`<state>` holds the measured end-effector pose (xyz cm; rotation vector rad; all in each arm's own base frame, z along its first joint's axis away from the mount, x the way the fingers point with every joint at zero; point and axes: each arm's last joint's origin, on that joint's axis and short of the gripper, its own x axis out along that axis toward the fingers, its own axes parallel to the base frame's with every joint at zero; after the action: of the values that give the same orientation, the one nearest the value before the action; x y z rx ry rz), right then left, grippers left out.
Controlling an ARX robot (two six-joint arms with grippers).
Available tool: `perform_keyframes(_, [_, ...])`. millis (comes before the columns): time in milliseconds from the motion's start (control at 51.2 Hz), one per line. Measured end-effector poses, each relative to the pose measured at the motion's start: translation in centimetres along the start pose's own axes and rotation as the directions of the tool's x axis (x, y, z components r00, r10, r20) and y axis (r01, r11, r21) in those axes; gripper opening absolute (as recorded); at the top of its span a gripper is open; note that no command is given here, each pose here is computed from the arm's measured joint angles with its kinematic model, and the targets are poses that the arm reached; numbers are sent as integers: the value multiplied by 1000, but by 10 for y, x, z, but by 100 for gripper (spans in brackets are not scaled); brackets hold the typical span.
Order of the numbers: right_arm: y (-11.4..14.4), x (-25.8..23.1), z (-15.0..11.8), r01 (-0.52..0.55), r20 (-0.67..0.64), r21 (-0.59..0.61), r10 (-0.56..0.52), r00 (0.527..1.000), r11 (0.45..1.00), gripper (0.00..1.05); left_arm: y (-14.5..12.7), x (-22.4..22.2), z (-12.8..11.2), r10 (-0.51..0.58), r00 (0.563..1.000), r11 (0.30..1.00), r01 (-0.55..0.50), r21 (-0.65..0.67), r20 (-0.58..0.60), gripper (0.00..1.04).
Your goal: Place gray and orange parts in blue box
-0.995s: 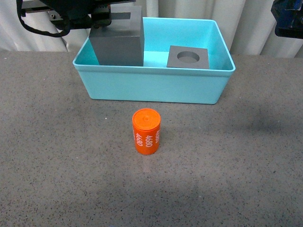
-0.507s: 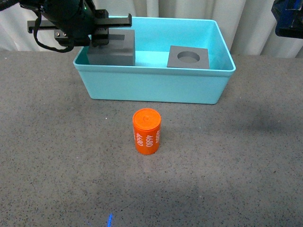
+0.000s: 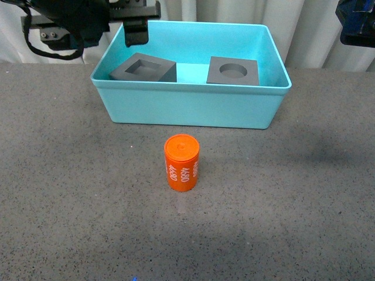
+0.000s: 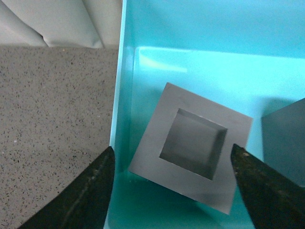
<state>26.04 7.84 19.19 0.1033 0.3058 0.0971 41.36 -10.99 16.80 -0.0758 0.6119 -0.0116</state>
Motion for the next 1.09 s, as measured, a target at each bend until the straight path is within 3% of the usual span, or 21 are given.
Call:
perform_keyframes(176, [0, 0, 0, 0, 0, 0, 0, 1000, 1000, 95, 9, -40, 5, -8, 991, 999, 14, -45, 132, 99])
perform_keyframes(390, [0, 0, 0, 0, 0, 0, 0, 1000, 1000, 95, 31, -83, -7, -12, 969, 987, 50, -150, 246, 98])
perform_keyframes(566, [0, 0, 0, 0, 0, 0, 0, 1000, 1000, 95, 54, -126, -42, 60, 939, 979, 10, -202, 338, 98])
perform_keyframes(663, [0, 0, 0, 0, 0, 0, 0, 1000, 1000, 95, 60, -132, -57, -1, 890, 995, 47, -90, 457, 85])
perform_keyframes(800, [0, 0, 0, -2, 1, 0, 2, 1000, 1000, 95, 74, -152, -76, -20, 828, 1000, 8, 24, 561, 60])
perform_keyframes(1093, [0, 0, 0, 1, 1, 1, -1, 1000, 1000, 95, 92, -180, -106, -15, 825, 998, -20, 56, 565, 13])
